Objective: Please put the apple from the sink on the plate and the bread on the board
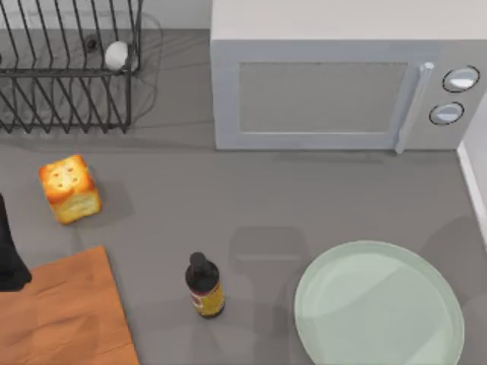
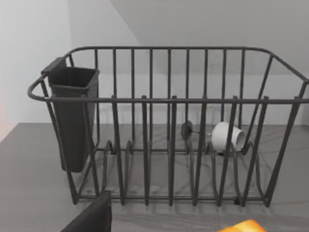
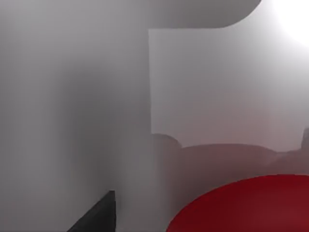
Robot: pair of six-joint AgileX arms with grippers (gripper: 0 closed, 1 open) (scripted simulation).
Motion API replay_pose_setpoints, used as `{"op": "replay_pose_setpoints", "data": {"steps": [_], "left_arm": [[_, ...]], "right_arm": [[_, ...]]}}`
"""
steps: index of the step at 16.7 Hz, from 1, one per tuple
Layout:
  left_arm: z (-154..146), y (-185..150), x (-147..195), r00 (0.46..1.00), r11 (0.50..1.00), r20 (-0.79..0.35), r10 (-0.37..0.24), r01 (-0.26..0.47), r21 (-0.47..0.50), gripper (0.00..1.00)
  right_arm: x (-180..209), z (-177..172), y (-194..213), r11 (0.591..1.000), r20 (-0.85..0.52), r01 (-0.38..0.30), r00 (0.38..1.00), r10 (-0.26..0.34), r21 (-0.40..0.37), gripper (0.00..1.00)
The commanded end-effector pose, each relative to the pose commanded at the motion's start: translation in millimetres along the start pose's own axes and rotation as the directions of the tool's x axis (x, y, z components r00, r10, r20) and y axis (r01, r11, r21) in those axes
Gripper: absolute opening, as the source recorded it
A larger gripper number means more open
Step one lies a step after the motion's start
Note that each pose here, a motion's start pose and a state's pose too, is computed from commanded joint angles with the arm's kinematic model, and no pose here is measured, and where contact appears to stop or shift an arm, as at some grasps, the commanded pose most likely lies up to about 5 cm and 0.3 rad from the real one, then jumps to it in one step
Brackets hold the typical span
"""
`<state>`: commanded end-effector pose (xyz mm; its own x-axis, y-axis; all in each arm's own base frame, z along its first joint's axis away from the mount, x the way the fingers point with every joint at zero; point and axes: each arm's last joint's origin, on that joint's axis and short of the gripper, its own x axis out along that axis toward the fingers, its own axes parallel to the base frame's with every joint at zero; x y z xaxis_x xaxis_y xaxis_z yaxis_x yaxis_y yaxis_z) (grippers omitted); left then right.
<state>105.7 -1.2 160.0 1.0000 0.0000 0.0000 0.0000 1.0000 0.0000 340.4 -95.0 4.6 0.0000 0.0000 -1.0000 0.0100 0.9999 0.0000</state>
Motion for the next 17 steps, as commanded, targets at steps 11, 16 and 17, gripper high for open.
{"op": "replay_pose_setpoints", "data": {"steps": [11, 16, 17], "left_arm": [[0.0, 0.0, 0.0, 1.000, 1.000, 0.000, 0.000, 0.000, 0.000, 1.00], [0.0, 0.0, 0.0, 1.000, 1.000, 0.000, 0.000, 0.000, 0.000, 1.00], [0.0, 0.0, 0.0, 1.000, 1.000, 0.000, 0.000, 0.000, 0.000, 1.00]], "right_arm": [[0.0, 0.0, 0.0, 1.000, 0.000, 0.000, 1.000, 0.000, 0.000, 0.00], [-34.2, 8.4, -1.4, 1.000, 0.056, 0.000, 0.998, -0.001, 0.007, 0.00], [-39.9, 9.1, -1.6, 1.000, 0.055, 0.000, 0.998, -0.001, 0.007, 0.00]]}}
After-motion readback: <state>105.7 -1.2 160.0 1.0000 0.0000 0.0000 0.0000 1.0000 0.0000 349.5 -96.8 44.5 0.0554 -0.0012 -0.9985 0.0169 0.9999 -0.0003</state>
